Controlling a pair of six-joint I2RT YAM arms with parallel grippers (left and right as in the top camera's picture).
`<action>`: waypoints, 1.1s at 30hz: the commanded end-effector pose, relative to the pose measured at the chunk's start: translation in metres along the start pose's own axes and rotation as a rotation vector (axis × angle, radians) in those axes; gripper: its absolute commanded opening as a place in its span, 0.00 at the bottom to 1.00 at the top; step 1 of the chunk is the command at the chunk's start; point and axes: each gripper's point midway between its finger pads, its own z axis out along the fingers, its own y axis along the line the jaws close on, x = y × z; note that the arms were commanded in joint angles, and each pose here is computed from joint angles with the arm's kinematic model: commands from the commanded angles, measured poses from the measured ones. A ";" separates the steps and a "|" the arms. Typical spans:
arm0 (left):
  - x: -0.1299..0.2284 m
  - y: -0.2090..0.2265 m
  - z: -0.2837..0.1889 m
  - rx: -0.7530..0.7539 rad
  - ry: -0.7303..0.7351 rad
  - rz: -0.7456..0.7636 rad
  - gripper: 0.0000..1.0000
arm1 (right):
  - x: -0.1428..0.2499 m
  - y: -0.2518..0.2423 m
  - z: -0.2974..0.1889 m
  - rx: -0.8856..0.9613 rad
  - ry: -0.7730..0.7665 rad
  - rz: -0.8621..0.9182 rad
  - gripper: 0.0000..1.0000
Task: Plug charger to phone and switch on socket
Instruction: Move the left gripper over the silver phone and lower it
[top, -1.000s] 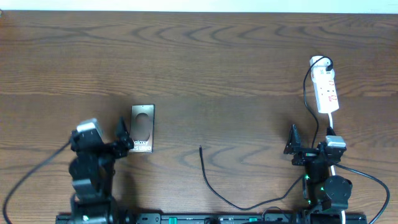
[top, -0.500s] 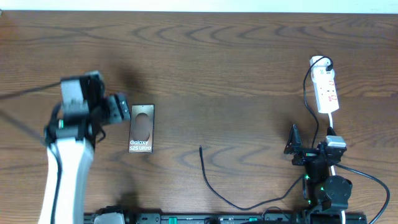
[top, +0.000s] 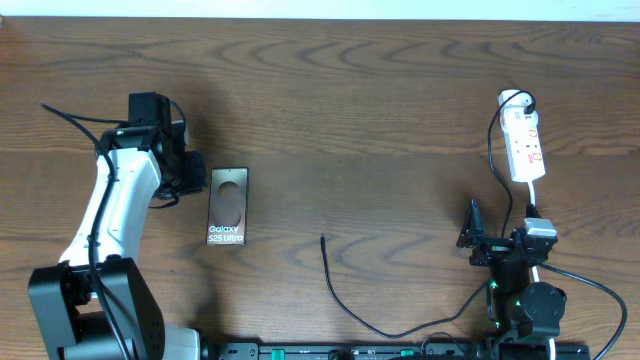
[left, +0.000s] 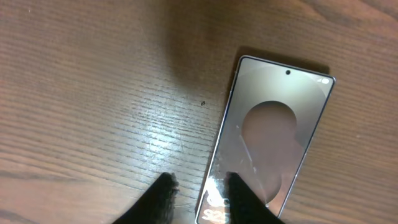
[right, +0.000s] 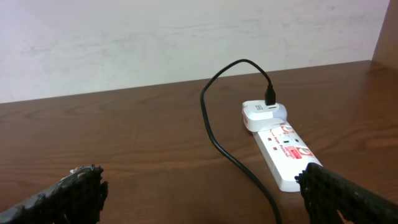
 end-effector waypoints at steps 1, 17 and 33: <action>-0.006 -0.002 -0.005 0.005 -0.020 0.014 0.78 | 0.001 0.001 0.000 -0.005 0.002 0.014 0.99; 0.010 -0.040 -0.002 0.089 0.026 0.142 0.99 | 0.001 0.001 0.000 -0.005 0.002 0.014 0.99; 0.026 -0.044 0.019 0.070 0.047 0.178 1.00 | 0.001 0.001 0.000 -0.005 0.002 0.014 0.99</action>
